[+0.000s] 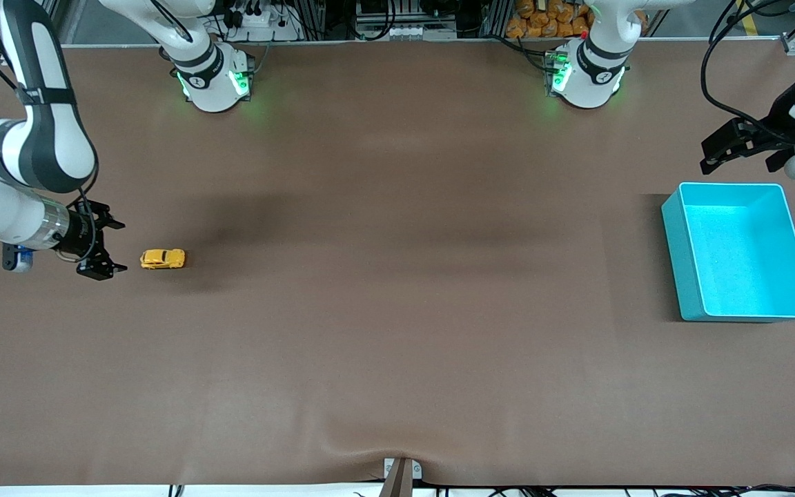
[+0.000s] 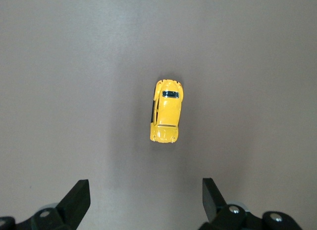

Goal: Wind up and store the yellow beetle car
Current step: 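Lower the right gripper over the yellow car and grasp it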

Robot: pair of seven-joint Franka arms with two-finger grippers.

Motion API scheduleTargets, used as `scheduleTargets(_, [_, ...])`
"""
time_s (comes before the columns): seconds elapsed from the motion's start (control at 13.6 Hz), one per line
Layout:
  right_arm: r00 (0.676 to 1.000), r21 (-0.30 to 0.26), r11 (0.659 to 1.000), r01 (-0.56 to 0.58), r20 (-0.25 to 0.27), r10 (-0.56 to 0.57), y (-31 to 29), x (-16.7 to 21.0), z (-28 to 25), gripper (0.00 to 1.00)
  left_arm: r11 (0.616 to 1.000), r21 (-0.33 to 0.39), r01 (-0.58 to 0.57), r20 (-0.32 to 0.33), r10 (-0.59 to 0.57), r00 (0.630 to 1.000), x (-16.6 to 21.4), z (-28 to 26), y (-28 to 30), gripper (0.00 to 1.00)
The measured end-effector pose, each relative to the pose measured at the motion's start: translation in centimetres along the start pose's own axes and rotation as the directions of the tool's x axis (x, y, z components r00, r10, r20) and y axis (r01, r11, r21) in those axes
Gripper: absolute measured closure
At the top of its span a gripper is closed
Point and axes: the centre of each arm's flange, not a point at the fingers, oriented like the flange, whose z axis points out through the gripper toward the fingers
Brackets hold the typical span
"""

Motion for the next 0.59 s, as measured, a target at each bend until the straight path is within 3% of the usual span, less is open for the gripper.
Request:
scheduleTargets(0.29, [0.997,0.000,0.997,-0.077,-0.009,0.077,-0.4,-0.4,4.1,0.00,1.000,0.000,0.000,0.000,0.000,1.000,0.0,0.0,0.0,0.00])
scheduleTargets(0.59, [0.997,0.031,0.997,-0.075,-0.026,0.076,0.8,-1.5,8.0,0.00,1.000,0.000,0.000,0.000,0.000,1.000,0.0,0.0,0.0,0.00])
